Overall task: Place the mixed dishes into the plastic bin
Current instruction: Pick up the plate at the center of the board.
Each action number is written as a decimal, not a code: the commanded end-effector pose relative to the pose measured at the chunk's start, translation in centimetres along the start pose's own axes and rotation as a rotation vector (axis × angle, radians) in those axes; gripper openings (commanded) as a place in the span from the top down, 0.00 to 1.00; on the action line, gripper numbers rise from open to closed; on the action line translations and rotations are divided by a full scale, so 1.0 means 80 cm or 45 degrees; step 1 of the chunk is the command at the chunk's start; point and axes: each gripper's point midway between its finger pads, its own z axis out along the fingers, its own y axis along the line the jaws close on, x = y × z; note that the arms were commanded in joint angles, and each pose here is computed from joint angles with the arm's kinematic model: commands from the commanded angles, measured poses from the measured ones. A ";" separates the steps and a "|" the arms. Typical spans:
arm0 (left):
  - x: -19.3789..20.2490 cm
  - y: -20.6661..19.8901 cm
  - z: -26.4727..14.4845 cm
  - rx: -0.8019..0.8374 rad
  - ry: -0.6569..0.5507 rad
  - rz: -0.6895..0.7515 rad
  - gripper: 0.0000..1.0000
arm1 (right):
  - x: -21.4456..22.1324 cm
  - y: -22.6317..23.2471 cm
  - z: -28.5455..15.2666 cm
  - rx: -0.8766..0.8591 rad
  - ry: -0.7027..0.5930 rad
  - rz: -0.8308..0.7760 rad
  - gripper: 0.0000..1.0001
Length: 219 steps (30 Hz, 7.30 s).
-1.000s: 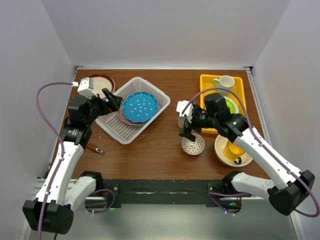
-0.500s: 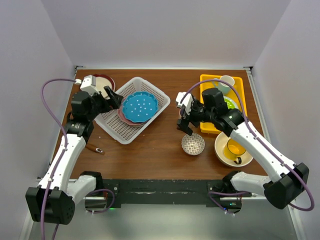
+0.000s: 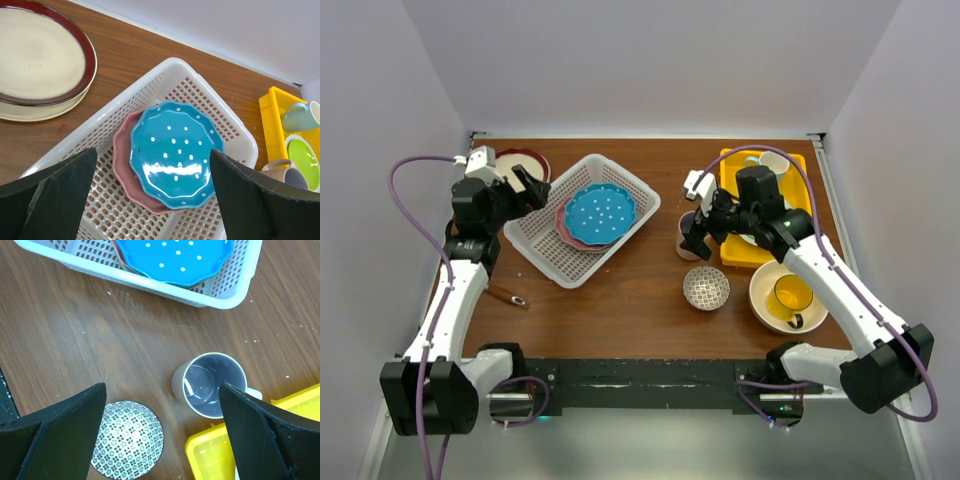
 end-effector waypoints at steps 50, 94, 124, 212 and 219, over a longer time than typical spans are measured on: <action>0.014 0.325 0.190 -0.716 0.207 -0.488 0.45 | -0.031 0.022 0.023 -0.290 -0.145 0.010 0.02; -0.043 0.280 0.172 -0.597 0.110 -0.489 1.00 | -0.030 0.020 0.017 -0.273 -0.163 -0.003 0.02; -0.031 0.283 0.162 -0.560 0.123 -0.534 1.00 | -0.026 0.019 0.016 -0.269 -0.162 0.001 0.02; 0.031 0.332 0.161 -0.678 0.265 -0.528 0.73 | -0.023 0.017 0.015 -0.267 -0.166 0.006 0.02; 0.025 0.331 0.160 -0.683 0.256 -0.518 0.73 | -0.023 0.016 0.014 -0.267 -0.167 0.007 0.02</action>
